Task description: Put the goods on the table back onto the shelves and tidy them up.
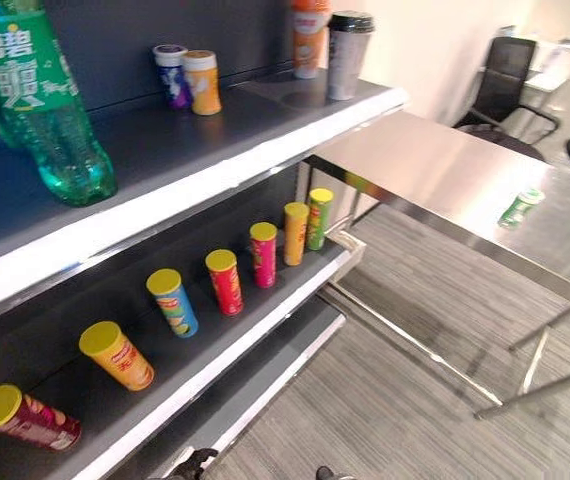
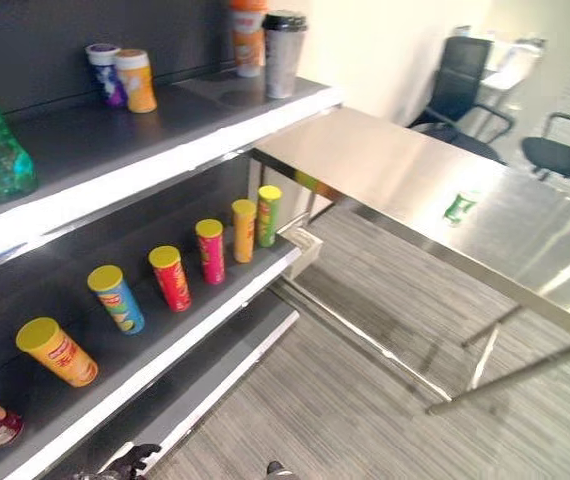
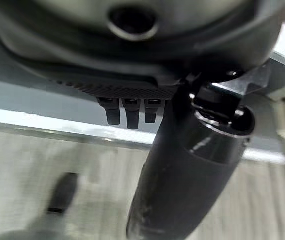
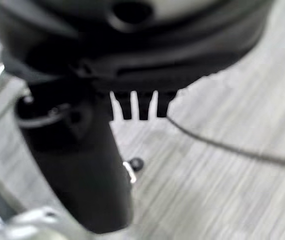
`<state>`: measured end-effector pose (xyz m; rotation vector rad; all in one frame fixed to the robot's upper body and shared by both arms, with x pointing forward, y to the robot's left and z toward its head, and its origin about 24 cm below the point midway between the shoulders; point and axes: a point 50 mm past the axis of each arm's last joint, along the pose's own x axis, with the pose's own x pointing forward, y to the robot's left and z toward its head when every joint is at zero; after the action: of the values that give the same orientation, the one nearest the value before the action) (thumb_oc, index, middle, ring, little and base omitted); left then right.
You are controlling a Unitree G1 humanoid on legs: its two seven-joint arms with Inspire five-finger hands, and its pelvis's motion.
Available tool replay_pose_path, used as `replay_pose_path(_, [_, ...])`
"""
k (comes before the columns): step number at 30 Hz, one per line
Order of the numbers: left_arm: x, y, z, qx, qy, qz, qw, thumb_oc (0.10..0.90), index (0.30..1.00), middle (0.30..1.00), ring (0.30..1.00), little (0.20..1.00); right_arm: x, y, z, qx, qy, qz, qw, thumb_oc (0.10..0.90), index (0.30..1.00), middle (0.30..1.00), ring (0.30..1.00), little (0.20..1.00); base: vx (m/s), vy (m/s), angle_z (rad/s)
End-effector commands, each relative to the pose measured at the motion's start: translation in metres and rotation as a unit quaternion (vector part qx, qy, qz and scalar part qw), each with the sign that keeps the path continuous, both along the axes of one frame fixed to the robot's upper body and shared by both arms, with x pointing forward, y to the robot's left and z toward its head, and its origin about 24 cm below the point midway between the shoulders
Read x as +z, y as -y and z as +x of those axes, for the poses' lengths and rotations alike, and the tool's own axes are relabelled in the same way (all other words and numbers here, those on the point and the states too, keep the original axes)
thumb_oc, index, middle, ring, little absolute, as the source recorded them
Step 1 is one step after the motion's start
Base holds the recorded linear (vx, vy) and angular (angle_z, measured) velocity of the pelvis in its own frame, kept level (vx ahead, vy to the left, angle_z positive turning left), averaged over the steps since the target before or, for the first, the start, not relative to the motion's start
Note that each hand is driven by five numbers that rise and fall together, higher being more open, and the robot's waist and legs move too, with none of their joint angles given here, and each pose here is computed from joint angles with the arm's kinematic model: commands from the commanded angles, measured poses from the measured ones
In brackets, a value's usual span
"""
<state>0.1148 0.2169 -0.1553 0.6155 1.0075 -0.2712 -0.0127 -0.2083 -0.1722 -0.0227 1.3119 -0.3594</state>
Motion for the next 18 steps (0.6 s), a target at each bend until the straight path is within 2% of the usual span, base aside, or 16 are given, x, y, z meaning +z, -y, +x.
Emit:
replay_pose_path(1, [0.019, -0.005, 0.044, 0.003, 0.081, -0.013, 0.997, 0.8, 0.9, 0.9, 0.9, 0.9, 0.005, 0.015, 0.032, -0.028, 0.068, -0.008, 0.997, 0.8, 0.9, 0.9, 0.9, 0.9, -0.15, 0.127, -1.08])
replay_pose_path(2, [0.019, -0.006, 0.044, 0.024, 0.084, -0.021, 0.996, 0.8, 0.9, 0.9, 0.9, 0.9, 0.007, 0.016, 0.047, -0.027, 0.089, -0.018, 0.995, 0.8, 0.9, 0.9, 0.9, 0.9, -0.19, 0.067, -1.33])
replay_pose_path(3, [0.019, -0.006, 0.044, 0.025, 0.085, -0.021, 0.996, 0.8, 0.9, 0.9, 0.9, 0.9, 0.007, 0.016, 0.048, -0.027, 0.09, -0.018, 0.995, 0.8, 0.9, 0.9, 0.9, 0.9, -0.2, 0.116, -1.71])
replay_pose_path(7, [0.019, -0.023, 0.034, 0.084, 0.085, -0.013, 0.993, 0.8, 0.9, 0.9, 0.9, 0.9, 0.008, 0.012, 0.067, 0.054, 0.097, -0.037, 0.993, 0.8, 0.9, 0.9, 0.9, 0.9, -0.25, -0.05, -1.36])
replay_pose_path(9, [0.016, -0.03, 0.021, 0.107, 0.072, -0.008, 0.992, 0.8, 0.9, 0.9, 0.9, 0.9, 0.006, 0.002, 0.056, 0.083, 0.081, -0.036, 0.993, 0.8, 0.9, 0.9, 0.9, 0.9, -0.06, -0.282, -2.0])
replay_pose_path(13, [0.008, -0.025, -0.003, 0.159, 0.056, -0.025, 0.985, 0.8, 0.9, 0.9, 0.9, 0.9, 0.006, 0.004, 0.042, 0.091, 0.075, -0.03, 0.993, 0.8, 0.9, 0.9, 0.9, 0.9, 0.11, -0.266, -0.72])
replay_pose_path(18, [0.001, -0.016, -0.018, 0.16, 0.03, -0.035, 0.986, 0.8, 0.9, 0.9, 0.9, 0.9, 0.01, 0.01, 0.049, 0.125, 0.098, -0.036, 0.987, 0.8, 0.9, 0.9, 0.9, 0.9, 0.09, -0.213, -0.23])
